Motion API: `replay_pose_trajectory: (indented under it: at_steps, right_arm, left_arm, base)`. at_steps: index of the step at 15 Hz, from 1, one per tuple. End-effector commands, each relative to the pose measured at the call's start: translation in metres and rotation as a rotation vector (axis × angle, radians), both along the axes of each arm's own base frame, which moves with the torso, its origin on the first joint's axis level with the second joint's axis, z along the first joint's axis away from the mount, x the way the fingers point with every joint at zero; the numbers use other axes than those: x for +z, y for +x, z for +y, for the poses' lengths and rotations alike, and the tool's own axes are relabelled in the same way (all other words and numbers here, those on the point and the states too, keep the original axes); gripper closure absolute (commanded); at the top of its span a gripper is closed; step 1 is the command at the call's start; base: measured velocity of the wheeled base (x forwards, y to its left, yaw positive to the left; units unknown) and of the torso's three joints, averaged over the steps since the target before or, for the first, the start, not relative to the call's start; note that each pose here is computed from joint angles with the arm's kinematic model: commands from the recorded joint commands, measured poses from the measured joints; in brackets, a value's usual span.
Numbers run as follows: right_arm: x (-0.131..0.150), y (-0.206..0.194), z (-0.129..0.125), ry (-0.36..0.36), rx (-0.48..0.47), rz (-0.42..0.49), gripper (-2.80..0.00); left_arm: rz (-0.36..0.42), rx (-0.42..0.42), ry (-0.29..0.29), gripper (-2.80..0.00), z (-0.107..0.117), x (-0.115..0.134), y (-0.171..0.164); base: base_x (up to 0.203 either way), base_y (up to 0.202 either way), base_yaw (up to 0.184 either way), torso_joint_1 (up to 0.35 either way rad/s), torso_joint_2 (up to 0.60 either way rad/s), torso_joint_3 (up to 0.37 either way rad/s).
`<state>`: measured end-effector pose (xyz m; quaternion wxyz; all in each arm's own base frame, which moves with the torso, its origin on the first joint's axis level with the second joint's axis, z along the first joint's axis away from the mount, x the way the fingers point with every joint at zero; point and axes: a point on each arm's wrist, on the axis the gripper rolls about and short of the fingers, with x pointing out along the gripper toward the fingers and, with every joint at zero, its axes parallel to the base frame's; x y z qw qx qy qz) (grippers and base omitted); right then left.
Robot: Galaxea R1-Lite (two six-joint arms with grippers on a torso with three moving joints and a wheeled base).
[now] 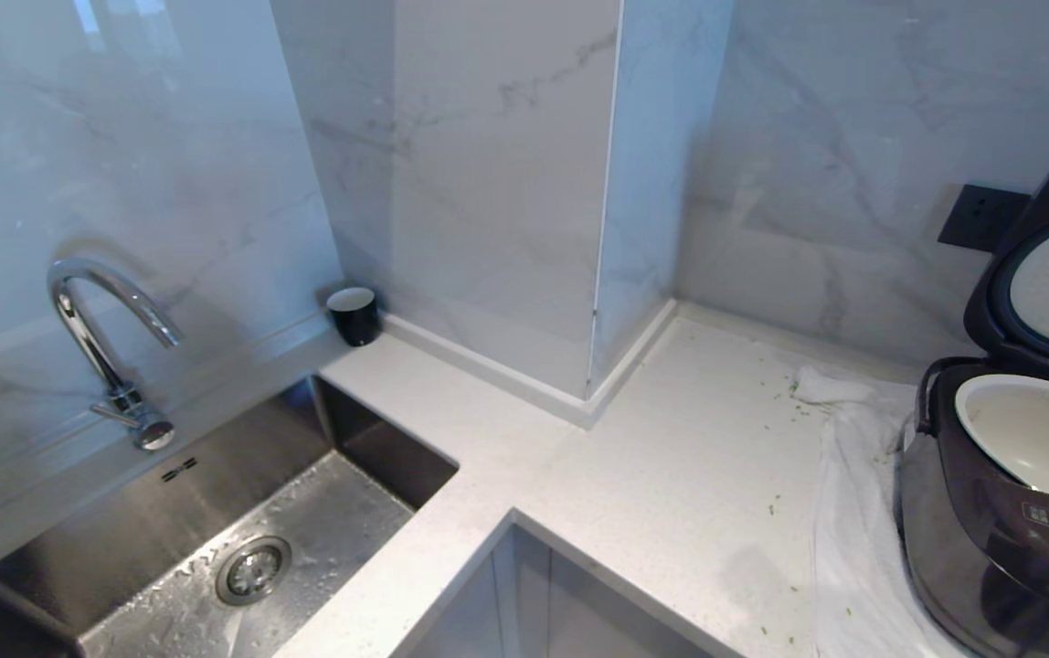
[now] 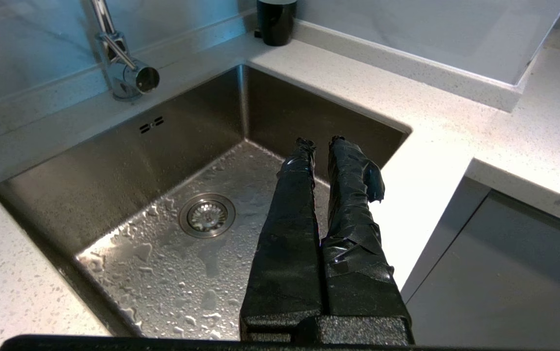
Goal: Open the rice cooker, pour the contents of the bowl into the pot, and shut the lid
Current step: Place the bowl on the table
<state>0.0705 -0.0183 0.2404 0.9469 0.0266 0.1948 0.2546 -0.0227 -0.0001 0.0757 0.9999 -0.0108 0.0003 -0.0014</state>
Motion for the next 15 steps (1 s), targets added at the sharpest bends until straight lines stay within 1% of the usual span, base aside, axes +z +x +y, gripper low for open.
replay_pose_trajectory:
  at_steps: [1,3,4,5,7,9,11,13,14,15]
  right_arm:
    - [-0.003,-0.020,0.021,-0.027,0.185,-0.074,0.00]
    - [-0.005,-0.038,0.032,-0.036,0.338,-0.115,0.00]
    - [-0.007,-0.051,0.034,-0.042,0.383,-0.133,0.00]
    - [-0.009,-0.063,0.036,-0.049,0.399,-0.142,0.00]
    - [-0.015,-0.079,0.037,-0.061,0.393,-0.153,0.00]
    - [-0.024,-0.092,0.037,-0.083,0.356,-0.171,0.00]
    - [-0.036,-0.109,0.037,-0.113,0.316,-0.218,0.00]
    - [-0.052,-0.127,0.038,-0.135,0.298,-0.281,0.00]
    - [-0.057,-0.131,0.038,-0.134,0.291,-0.285,0.00]
    - [-0.061,-0.129,0.037,-0.128,0.249,-0.246,0.00]
  left_arm:
    - [0.002,0.000,0.000,0.00,0.000,0.000,0.000]
    - [0.002,0.000,0.000,0.00,0.000,0.000,0.000]
    - [0.002,0.000,-0.001,0.00,0.000,0.000,0.000]
    - [0.002,0.000,-0.001,0.00,0.000,0.000,0.000]
    - [0.002,0.000,-0.001,0.00,0.000,0.000,0.000]
    - [0.002,0.000,-0.001,0.00,0.000,0.000,0.000]
    - [0.002,0.000,-0.001,0.00,0.000,0.000,0.000]
    - [0.002,0.000,-0.001,0.00,0.000,0.000,0.000]
    - [0.002,0.000,0.000,0.00,0.000,0.000,0.000]
    - [0.002,0.000,-0.001,0.00,0.000,0.000,0.000]
  base:
    - [0.000,0.000,0.000,0.000,0.00,0.000]
    - [0.000,0.000,0.000,0.000,0.00,0.000]
    - [0.000,0.000,0.000,0.000,0.00,0.000]
    - [0.000,0.000,0.000,0.000,0.00,0.000]
    - [0.000,0.000,0.000,0.000,0.00,0.000]
    - [0.000,0.000,0.000,0.000,0.00,0.000]
    - [0.000,0.000,0.000,0.000,0.00,0.000]
    - [0.000,0.000,0.000,0.000,0.00,0.000]
    - [0.000,0.000,0.000,0.000,0.00,0.000]
    - [0.000,0.000,0.000,0.000,0.00,0.000]
